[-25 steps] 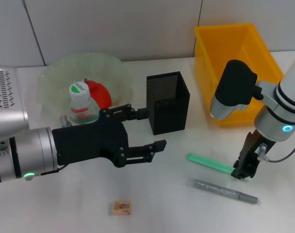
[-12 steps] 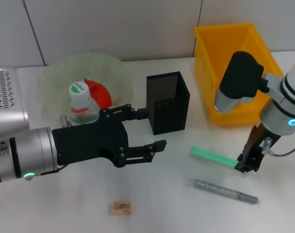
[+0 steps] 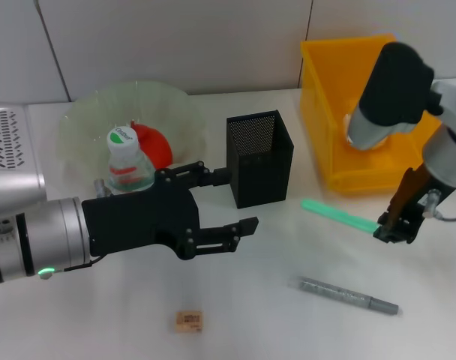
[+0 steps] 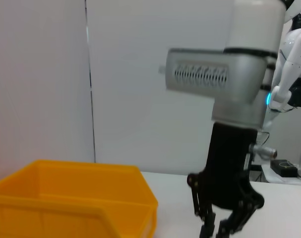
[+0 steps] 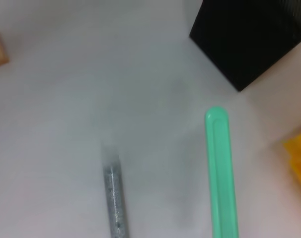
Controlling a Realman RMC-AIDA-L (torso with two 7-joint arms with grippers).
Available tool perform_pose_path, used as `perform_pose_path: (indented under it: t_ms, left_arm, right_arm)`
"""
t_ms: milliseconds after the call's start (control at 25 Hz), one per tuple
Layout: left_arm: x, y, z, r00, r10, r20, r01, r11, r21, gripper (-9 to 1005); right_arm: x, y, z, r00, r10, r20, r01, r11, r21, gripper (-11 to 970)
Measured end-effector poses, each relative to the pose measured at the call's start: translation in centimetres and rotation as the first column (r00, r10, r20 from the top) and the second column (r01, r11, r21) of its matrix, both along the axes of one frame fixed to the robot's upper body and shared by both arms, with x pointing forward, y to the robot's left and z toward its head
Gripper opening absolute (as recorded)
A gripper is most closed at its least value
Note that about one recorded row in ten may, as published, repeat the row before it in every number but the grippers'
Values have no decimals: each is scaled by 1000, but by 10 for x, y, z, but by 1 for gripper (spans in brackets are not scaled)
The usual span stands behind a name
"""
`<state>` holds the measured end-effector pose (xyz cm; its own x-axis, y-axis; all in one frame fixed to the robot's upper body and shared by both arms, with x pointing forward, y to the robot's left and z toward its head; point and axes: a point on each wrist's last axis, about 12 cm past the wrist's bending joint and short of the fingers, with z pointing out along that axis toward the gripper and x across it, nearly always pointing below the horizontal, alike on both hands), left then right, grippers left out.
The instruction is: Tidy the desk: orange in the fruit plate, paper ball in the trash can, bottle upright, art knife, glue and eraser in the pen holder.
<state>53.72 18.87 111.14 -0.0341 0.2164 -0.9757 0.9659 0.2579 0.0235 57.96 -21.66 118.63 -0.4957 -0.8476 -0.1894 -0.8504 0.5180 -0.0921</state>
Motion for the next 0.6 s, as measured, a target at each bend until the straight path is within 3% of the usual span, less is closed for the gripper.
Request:
perform_pose_path:
  t_ms: [360, 600]
  left_arm:
    - [-1, -2, 0, 1000, -7, -1, 7, 1000, 0, 797]
    - [-1, -2, 0, 1000, -13, -2, 13, 1000, -1, 797]
  right_arm:
    - [-17, -2, 39, 994, -21, 103, 21, 1000, 7, 161]
    - [-24, -7, 50, 987, -39, 155, 41, 999, -13, 161]
